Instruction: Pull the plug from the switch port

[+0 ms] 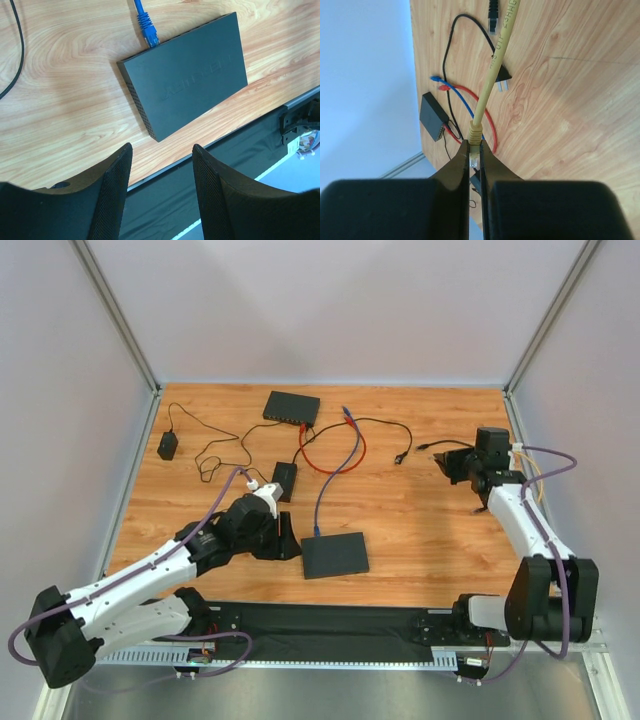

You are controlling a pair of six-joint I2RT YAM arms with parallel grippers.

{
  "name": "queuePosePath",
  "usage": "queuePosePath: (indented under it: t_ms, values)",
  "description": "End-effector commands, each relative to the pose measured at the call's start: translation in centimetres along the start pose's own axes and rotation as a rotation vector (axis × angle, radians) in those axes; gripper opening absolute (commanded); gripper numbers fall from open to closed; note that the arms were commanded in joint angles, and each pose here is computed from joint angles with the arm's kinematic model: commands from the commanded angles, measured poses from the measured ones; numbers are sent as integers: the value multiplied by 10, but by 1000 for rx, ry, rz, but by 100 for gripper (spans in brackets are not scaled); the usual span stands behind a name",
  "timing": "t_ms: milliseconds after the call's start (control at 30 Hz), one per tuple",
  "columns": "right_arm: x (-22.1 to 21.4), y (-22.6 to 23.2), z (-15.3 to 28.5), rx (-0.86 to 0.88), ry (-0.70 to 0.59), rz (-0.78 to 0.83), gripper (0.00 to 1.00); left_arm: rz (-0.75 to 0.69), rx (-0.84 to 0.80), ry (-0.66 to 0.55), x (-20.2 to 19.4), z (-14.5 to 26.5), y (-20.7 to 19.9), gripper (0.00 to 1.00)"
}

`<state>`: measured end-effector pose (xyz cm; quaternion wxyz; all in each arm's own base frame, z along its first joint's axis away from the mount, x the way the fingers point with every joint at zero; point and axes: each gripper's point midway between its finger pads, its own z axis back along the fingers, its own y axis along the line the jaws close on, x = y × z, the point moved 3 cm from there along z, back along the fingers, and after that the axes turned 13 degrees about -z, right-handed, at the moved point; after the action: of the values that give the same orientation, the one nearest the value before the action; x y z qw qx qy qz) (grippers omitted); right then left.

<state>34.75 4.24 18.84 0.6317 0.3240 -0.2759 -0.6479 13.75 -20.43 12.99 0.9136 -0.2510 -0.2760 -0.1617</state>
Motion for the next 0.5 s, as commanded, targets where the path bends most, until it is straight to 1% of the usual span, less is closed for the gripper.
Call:
queuePosePath:
  t_ms: [0,100,200,333,467]
  values:
    - [-3,29,-12,94,40,-29,0,6,3,-22,2,7,0,60]
    - [1,32,-34,104,45,-22,0,7,5,-25,1,9,1,60]
    - [-3,36,-54,118,100,-8,0,10,4,-26,0,11,1,60]
    - [-1,42,-80,125,120,10,0,14,7,-28,-2,13,2,60]
    - [2,43,-100,129,150,7,3,20,14,-30,-3,14,4,60]
